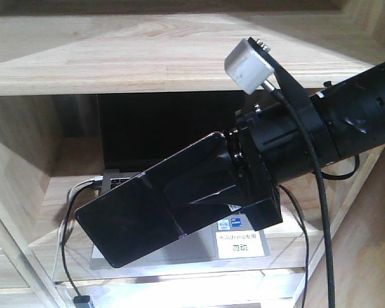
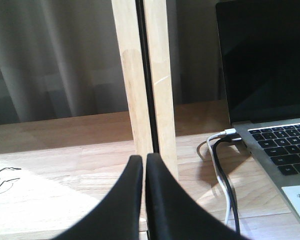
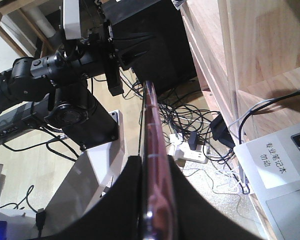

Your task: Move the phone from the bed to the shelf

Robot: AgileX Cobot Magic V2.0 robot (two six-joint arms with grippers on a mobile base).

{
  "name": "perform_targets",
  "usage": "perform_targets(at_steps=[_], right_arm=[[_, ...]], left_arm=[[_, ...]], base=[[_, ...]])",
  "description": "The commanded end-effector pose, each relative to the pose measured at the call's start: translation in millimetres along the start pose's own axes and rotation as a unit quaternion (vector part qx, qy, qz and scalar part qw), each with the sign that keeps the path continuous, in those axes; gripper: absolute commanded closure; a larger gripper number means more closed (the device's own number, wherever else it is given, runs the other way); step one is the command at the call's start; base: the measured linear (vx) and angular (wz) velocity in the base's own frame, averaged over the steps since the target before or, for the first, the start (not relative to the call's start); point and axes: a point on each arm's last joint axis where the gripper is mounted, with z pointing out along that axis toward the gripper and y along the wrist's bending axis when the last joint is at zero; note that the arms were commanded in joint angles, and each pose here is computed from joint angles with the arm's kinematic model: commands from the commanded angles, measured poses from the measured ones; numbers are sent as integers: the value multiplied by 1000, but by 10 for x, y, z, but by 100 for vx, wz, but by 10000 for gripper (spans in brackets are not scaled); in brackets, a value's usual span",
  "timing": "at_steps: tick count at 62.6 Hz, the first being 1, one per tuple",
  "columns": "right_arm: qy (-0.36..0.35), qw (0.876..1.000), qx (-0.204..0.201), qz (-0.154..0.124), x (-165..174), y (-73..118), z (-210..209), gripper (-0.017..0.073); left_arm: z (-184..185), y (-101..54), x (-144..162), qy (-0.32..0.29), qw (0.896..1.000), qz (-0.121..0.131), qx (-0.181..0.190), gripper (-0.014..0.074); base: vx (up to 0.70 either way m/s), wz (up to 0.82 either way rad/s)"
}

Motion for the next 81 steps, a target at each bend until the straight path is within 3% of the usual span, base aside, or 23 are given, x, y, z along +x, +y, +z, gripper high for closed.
perform_targets(at_steps=[1,50,81], right_arm=[[-36,999,-34,-14,-120,194,-110,561],[-55,998,-28,-16,-165,218,-137,561],[-187,976,95,-65,-379,554,-532,561]], left_arm=[[-30,16,-142,-53,999,-7,-5,592],[-30,16,-142,-53,999,-7,-5,592],[-30,16,-142,-53,999,-7,-5,592]], base=[[0,0],[0,0],[0,0]])
